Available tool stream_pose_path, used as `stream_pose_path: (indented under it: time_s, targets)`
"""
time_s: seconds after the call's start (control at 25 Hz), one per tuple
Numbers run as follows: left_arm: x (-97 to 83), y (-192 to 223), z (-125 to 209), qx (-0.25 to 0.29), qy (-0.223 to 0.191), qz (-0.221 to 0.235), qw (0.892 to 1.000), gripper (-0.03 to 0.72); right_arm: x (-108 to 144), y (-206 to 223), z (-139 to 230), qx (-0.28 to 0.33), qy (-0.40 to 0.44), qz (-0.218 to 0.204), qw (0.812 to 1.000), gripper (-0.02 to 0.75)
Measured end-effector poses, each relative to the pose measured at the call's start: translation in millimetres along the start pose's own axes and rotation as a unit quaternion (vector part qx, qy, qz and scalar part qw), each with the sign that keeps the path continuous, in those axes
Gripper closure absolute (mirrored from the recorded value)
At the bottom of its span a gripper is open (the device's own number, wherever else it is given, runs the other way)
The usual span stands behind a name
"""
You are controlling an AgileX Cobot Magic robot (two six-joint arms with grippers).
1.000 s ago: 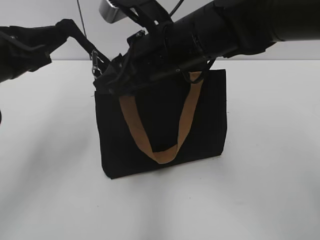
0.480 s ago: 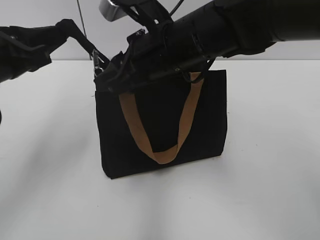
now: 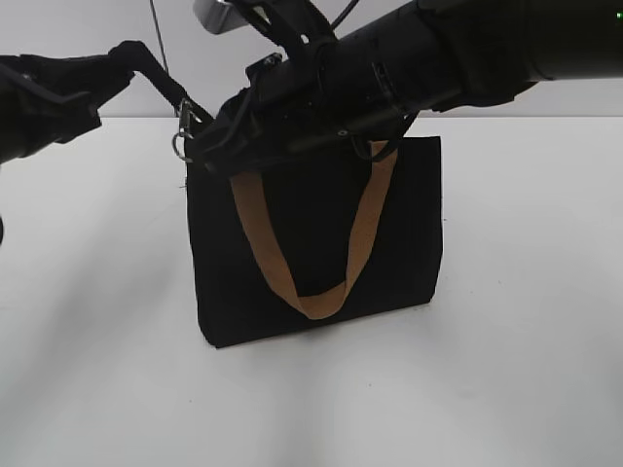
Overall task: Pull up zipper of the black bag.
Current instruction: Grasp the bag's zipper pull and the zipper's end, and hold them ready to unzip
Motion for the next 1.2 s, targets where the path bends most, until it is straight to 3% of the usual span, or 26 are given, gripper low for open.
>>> stream_pose_path:
  time_s: [0.16,0.48,0.72,1.2]
  targets:
    - [0.3,-0.2,4.6,0.014,0.002,-0.001,1.0,0.688,0.0,0.0,0.0,0.0,0.003,0.0,1.0,0.739]
    - [5.6,-4.4,47.4,0.142,0.001,-0.017,0.99,0.689,12.1,-10.2,-5.9,-0.003,0.019,-0.021,1.0,0.739]
    - [5.7,-3.1,68.5,0.191,-0.002,-0.017,0.981,0.689,15.6,-13.3,-6.3,-0.001,0.032,-0.03,0.999,0.739]
    - [7.3,-7.7,79.2,0.227,-0.001,-0.022,0.974,0.691,-26.9,-30.3,-11.9,-0.013,0.091,0.002,0.996,0.739]
Point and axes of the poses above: a point on each arm's last joint axis where the gripper is mounted, y pointing out along that axis toward the gripper, x along the wrist's bending axis when the last joint is at zero, z = x × y, the point moved 7 cm from there along y, pointing out along that axis toward the gripper, and after that the axes turned 14 degrees about y, right-handed, at the moved point
